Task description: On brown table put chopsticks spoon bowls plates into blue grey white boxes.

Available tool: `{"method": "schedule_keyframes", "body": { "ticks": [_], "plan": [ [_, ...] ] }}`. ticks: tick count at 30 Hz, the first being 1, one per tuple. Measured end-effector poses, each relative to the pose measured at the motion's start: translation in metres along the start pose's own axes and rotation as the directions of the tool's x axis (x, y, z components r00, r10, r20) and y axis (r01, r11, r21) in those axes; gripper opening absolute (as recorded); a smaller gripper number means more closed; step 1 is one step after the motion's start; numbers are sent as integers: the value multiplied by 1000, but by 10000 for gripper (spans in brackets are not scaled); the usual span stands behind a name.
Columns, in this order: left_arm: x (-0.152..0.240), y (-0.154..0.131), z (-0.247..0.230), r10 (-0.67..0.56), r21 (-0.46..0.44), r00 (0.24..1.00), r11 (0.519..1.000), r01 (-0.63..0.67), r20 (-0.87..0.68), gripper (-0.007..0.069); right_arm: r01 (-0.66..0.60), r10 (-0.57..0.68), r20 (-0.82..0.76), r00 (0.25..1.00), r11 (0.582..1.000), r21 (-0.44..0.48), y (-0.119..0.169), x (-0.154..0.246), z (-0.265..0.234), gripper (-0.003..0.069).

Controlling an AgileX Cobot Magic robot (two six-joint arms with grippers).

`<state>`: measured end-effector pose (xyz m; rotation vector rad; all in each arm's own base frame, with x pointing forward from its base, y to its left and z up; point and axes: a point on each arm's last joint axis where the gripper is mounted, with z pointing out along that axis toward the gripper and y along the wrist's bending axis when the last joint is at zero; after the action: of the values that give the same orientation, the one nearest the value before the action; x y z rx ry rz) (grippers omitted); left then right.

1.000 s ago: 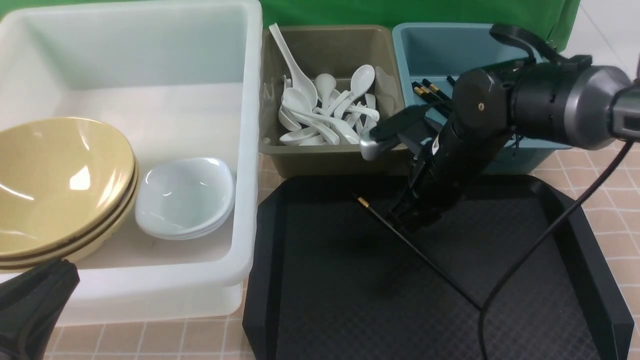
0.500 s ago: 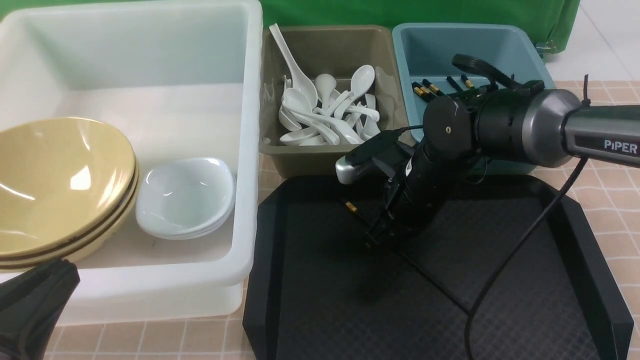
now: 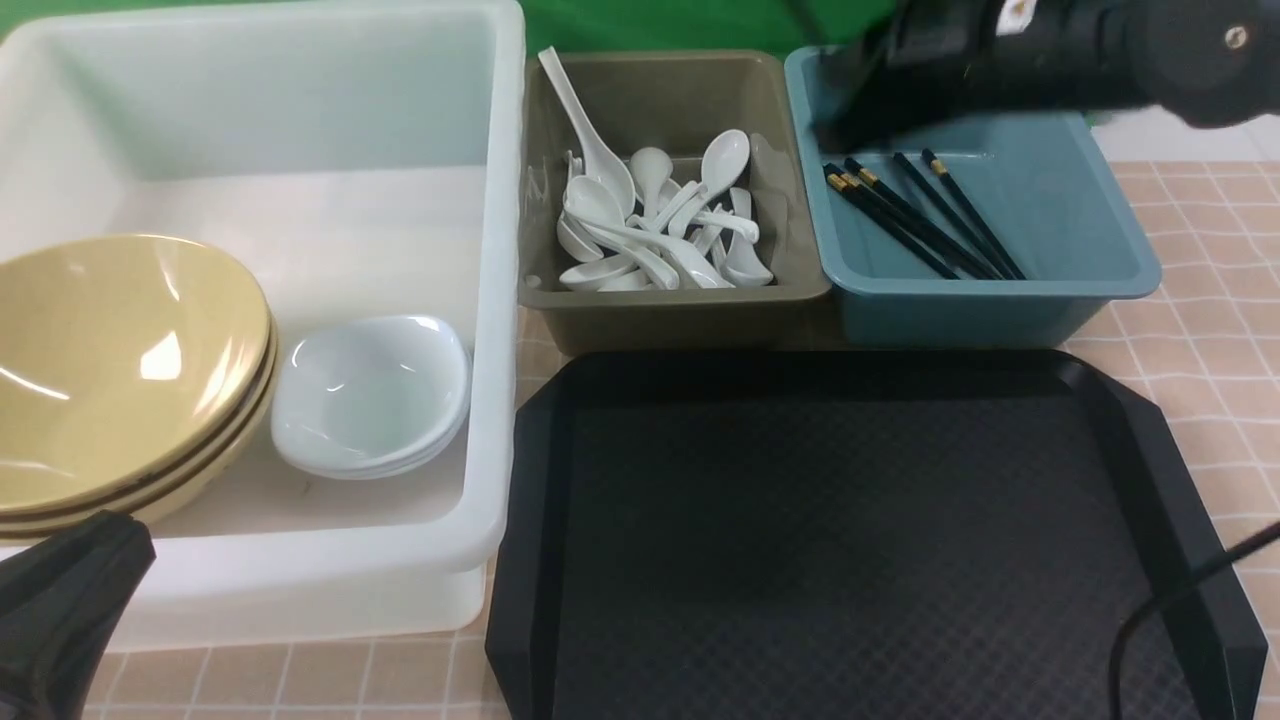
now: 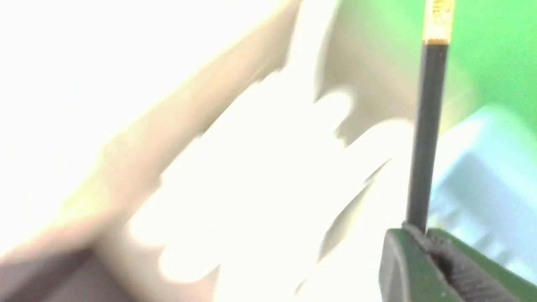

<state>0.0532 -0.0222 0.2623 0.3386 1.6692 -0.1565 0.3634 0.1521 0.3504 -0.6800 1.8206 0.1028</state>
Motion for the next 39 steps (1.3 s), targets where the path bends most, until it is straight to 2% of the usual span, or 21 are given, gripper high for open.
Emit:
{"method": "schedule_keyframes", "body": {
  "ticks": [1, 3, 4, 7, 10, 13, 15, 16, 17, 19, 21, 25, 28, 39],
  "plan": [
    [0, 0, 0, 6, -4, 1000, 1000, -6, 2, 5, -13, 8, 63, 998, 997, 79, -13, 0, 7, 63],
    [0, 1, 0, 15, -8, 1000, 1000, -15, 2, 5, -32, 19, 110, 994, 992, 123, -23, 4, 16, 77],
    [0, 1, 0, 21, -11, 1000, 1000, -21, 1, 5, -70, 51, 126, 991, 986, 150, -32, 15, 28, 108],
    [0, 1, 0, 25, -11, 1000, 1000, -25, 0, 5, -166, 156, 70, 985, 972, 164, -45, 38, 43, 227],
    [1, 1, 0, 26, -7, 1000, 1000, -26, -7, 5, -199, 201, 6, 980, 963, 181, -58, 45, 35, 331],
    [1, 0, 0, 27, -8, 1000, 1000, -27, -14, 5, -206, 219, -53, 974, 960, 188, -67, 36, 8, 358],
    [2, 0, 0, 28, -3, 999, 1000, -28, -17, 5, -189, 204, -60, 977, 963, 192, -70, 14, -36, 311],
    [2, 0, 0, 28, -2, 999, 1000, -28, -19, 5, -173, 184, -40, 982, 965, 196, -70, 4, -58, 258],
    [2, 0, 0, 28, -2, 999, 1000, -28, -19, 5, -168, 177, -31, 984, 966, 198, -70, 1, -62, 258],
    [2, 0, 0, 28, -1, 999, 1000, -28, -20, 5, -91, 81, 55, 995, 974, 207, -56, -14, -121, 116],
    [2, 0, 0, 28, -1, 999, 1000, -28, -20, 5, -52, 17, 156, 988, 973, 223, -41, -18, -164, 55],
    [2, 0, 0, 28, 0, 999, 1000, -28, -21, 5, -35, -42, 274, 961, 963, 268, -17, 4, -212, 36],
    [2, 0, 0, 28, 1, 999, 1000, -28, -23, 5, -38, -63, 347, 936, 960, 276, 5, 55, -239, 36],
    [2, 0, 0, 27, 1, 999, 1000, -27, -23, 5, -58, 28, 144, 989, 977, 204, 72, 245, -237, 38]
  ]
}}
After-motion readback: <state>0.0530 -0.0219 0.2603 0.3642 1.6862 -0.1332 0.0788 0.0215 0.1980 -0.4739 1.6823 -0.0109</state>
